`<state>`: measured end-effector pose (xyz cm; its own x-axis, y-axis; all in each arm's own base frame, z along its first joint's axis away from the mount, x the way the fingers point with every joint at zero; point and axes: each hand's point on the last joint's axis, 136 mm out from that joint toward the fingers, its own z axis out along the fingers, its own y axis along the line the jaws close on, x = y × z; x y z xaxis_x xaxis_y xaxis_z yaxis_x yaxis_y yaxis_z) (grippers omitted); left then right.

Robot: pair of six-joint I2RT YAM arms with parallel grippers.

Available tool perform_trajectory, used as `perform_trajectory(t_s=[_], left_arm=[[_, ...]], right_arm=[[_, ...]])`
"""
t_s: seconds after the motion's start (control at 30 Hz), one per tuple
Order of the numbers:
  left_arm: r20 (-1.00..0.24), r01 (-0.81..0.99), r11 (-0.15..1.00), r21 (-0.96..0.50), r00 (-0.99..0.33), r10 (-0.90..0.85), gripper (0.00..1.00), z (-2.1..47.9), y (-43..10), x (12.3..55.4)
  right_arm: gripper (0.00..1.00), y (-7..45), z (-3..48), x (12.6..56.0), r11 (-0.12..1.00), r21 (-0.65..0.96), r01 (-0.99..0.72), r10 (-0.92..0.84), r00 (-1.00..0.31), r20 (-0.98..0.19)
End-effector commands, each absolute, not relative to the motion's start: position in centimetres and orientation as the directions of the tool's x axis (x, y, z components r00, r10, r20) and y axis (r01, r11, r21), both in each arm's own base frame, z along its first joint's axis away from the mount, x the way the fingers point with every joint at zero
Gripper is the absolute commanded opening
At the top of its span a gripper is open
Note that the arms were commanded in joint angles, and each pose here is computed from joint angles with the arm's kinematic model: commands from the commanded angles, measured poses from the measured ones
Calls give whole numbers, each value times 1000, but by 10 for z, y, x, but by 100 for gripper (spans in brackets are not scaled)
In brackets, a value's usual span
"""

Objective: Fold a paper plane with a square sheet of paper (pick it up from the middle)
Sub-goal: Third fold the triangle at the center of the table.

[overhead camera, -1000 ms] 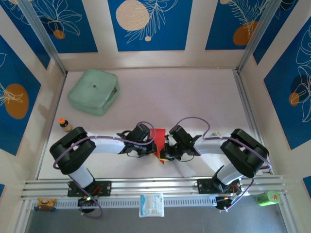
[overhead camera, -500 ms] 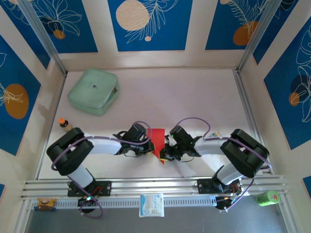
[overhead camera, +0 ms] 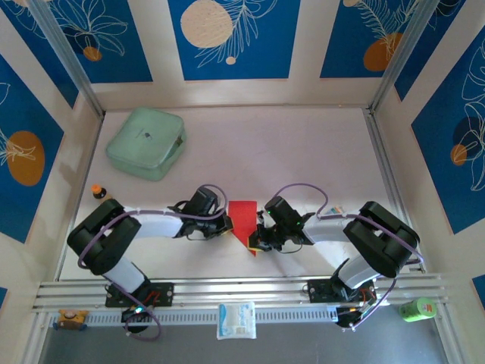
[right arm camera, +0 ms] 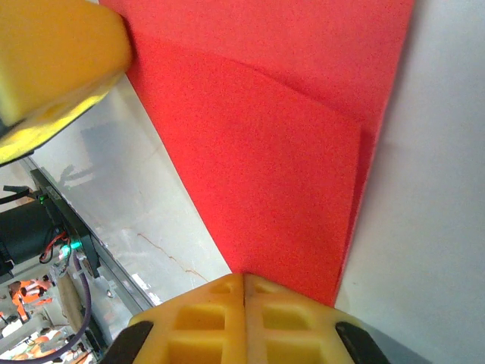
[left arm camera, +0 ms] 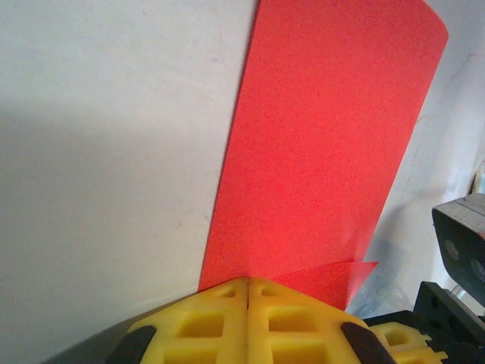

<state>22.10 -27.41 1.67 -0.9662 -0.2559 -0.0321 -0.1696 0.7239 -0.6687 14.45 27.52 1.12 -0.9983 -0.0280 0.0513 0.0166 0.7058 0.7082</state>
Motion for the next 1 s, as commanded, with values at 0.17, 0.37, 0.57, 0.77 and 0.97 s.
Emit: perform_trajectory(t_s=[0.17, 0.37, 0.57, 0.77, 0.97], left_arm=[[-62, -247, 808, -535, -942, -329, 0, -4, -228, 231], [-85, -209, 781, -588, -945, -317, 0, 19, -237, 239], [-132, -146, 750, -646, -945, -298, 2, 48, -248, 242], [-163, -5, 677, -736, -969, -185, 5, 65, -290, 235], [-83, -50, 703, -709, -985, -154, 4, 34, -301, 223]], right_arm=[[0, 240, -24, 115, 820, 563, 102, 1, -984, 178], [0, 242, -22, 118, 818, 567, 92, -7, -985, 171], [0, 244, -20, 120, 819, 568, 83, -14, -986, 164], [0, 244, -19, 121, 819, 568, 81, -13, -987, 159], [0, 244, -17, 122, 815, 575, 77, -16, -988, 155]])
